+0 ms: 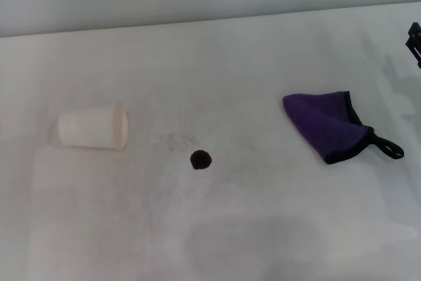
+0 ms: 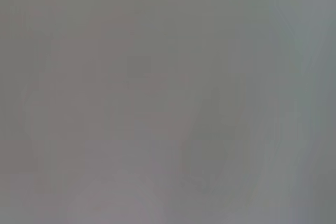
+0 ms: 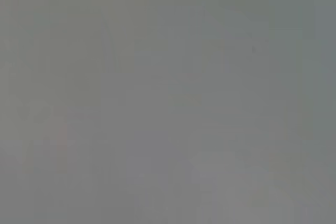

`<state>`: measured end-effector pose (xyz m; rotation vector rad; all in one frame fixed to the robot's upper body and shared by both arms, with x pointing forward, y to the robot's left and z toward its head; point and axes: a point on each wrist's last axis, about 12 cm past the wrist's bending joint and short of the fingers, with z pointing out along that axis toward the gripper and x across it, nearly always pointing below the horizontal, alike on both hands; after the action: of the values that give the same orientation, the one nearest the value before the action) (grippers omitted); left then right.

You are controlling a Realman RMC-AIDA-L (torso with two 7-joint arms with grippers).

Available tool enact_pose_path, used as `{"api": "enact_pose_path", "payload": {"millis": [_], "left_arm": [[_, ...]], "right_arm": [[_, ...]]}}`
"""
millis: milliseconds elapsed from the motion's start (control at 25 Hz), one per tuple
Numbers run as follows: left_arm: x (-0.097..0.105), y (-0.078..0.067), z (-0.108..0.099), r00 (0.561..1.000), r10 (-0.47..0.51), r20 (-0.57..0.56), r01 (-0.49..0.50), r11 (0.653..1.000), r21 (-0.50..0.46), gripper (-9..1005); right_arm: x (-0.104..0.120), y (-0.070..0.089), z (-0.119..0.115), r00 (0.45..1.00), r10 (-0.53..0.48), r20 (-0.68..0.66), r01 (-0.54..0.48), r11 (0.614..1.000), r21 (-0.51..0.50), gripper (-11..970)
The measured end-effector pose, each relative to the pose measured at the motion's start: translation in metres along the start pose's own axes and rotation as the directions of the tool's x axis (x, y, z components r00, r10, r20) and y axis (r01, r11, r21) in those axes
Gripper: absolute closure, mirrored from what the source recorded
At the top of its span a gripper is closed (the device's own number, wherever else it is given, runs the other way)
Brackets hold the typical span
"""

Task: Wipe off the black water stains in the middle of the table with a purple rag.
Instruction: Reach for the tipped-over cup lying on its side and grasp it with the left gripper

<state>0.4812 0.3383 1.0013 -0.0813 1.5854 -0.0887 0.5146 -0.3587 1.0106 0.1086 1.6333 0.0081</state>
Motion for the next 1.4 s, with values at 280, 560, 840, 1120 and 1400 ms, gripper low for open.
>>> {"api": "enact_pose_path", "payload": {"millis": [280, 560, 840, 1120, 1400], "left_arm": [[0.002, -0.002, -0.004, 1.0, -0.014, -0.006, 0.014, 1.0, 0.008, 107], [0.0, -0.007, -0.005, 0.999, -0.023, 0.026, 0.022, 1.0, 0.021, 109], [-0.024, -0.022, 0.035, 0.998, -0.047, 0.049, 0.034, 0.969, 0.244, 110], [-0.068, -0.029, 0.083, 0.979, -0.164, -0.124, 0.205, 0.822, 0.531, 111], [-0.117, -0.031, 0.105, 0.97, -0.15, -0.19, 0.24, 0.71, 0.662, 112]], "right_arm": [[-0.003, -0.005, 0.0, 1.0, -0.013, 0.014, 0.013, 1.0, 0.006, 134], [-0.005, -0.006, 0.002, 1.0, -0.018, 0.021, 0.018, 1.0, 0.006, 134], [-0.008, -0.008, 0.004, 0.999, -0.024, 0.034, 0.024, 1.0, 0.007, 134], [-0.01, -0.008, 0.005, 0.999, -0.027, 0.039, 0.027, 1.0, 0.007, 135], [-0.011, -0.002, 0.007, 0.998, -0.022, 0.052, 0.024, 0.999, -0.028, 135]]}}
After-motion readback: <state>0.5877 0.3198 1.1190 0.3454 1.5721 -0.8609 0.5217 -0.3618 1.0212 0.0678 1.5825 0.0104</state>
